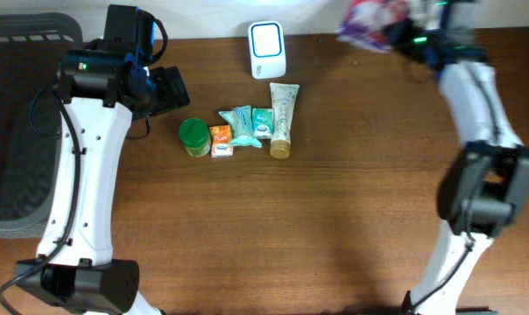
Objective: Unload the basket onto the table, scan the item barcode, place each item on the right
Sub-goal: 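Carry the tissue pack right and place it at the table's right edge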
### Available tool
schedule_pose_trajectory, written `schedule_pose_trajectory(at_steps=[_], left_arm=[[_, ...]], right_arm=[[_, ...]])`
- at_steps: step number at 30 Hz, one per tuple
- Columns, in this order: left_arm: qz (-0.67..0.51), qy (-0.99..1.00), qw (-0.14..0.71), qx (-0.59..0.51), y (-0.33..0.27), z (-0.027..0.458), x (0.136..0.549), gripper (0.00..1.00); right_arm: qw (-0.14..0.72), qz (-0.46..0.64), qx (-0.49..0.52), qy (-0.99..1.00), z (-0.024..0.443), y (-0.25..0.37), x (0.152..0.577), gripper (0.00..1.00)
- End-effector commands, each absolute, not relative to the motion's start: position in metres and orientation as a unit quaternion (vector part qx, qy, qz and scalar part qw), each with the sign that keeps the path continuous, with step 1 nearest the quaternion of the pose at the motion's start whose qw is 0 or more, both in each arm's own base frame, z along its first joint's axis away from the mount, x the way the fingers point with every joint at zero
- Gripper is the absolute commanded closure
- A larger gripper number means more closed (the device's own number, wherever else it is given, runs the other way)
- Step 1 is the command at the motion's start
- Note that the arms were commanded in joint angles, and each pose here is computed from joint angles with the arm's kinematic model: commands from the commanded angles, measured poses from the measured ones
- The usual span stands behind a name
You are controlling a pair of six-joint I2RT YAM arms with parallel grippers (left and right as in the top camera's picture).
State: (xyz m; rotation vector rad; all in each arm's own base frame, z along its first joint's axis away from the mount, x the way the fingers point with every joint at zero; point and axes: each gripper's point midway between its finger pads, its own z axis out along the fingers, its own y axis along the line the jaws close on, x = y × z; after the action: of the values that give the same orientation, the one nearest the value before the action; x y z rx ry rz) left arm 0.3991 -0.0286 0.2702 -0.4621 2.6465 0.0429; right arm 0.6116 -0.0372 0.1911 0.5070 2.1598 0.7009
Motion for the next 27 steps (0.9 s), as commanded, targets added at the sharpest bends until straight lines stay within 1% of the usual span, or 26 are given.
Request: schedule_pose_trajectory(at_steps=[1,3,5,7,9,11,13,14,15,16,17,18,19,22,23,25,27], left_arm=[[0.018,0.957,0.237,-0.166,-0.025,0.279,0.398,0.01],[0.018,0.957,0.237,-0.166,-0.025,0.279,0.398,0.01],[0.018,0.957,0.237,-0.166,-0.025,0.279,0.398,0.01],[0.018,0.957,0.238,-0.166,-0.025,0.279,0.398,0.01],[0.018,0.957,0.237,-0.166,-0.025,0.279,0.398,0.01],[0.018,0.957,0.238,-0.166,-0.025,0.279,0.398,0.01],[0.018,0.957,0.237,-0.166,-0.025,0.279,0.398,0.01],[0.018,0.957,0.237,-0.166,-0.025,0.279,0.398,0.01],[0.018,0.957,0.237,-0.166,-0.025,0.279,0.398,0.01],[0.018,0.957,0.237,-0.166,-0.025,0.279,0.398,0.01],[0.018,0.957,0.237,-0.166,-0.025,0.279,0.398,0.01],[0.018,0.957,0.237,-0.166,-0.025,0.279,0.398,0.01],[0.018,0.957,0.238,-0.166,-0.025,0.279,0.398,0.01],[0.018,0.957,0.238,-0.166,-0.025,0.279,0.398,0.01],[0.018,0.957,0.237,-0.166,-0.025,0.279,0.398,0.01],[0.018,0.957,0.237,-0.166,-0.025,0.279,0.398,0.01],[0.018,0.957,0.237,-0.166,-0.025,0.279,0.398,0.01]], right_arm=[[0.355,0.261,0.382,0.813,0.190,-0.121,0.583,0.96],[0.334,0.219,0.462,0.792,0.166,-0.168,0.564,0.96],[0.337,0.151,0.517,0.772,0.148,-0.210,0.547,0.96],[0.338,0.090,0.551,0.758,0.136,-0.244,0.528,0.96],[0.327,0.055,0.578,0.746,0.124,-0.270,0.506,0.96],[0.309,0.015,0.610,0.729,0.111,-0.302,0.476,0.96],[0.300,-0.001,0.622,0.724,0.106,-0.325,0.455,0.96],[0.299,-0.017,0.603,0.740,0.106,-0.338,0.446,0.83],[0.296,-0.035,0.573,0.763,0.106,-0.347,0.439,0.46],[0.290,-0.045,0.554,0.779,0.105,-0.349,0.434,0.35],[0.283,-0.052,0.539,0.792,0.103,-0.350,0.430,0.21],[0.277,-0.052,0.529,0.800,0.101,-0.348,0.429,0.01],[0.275,-0.042,0.525,0.804,0.101,-0.343,0.431,0.01],[0.290,0.064,0.495,0.816,0.110,-0.312,0.455,0.01],[0.299,0.092,0.483,0.818,0.121,-0.302,0.462,0.01],[0.314,0.098,0.467,0.821,0.147,-0.291,0.470,0.01],[0.342,0.101,0.445,0.822,0.183,-0.273,0.477,0.01]])
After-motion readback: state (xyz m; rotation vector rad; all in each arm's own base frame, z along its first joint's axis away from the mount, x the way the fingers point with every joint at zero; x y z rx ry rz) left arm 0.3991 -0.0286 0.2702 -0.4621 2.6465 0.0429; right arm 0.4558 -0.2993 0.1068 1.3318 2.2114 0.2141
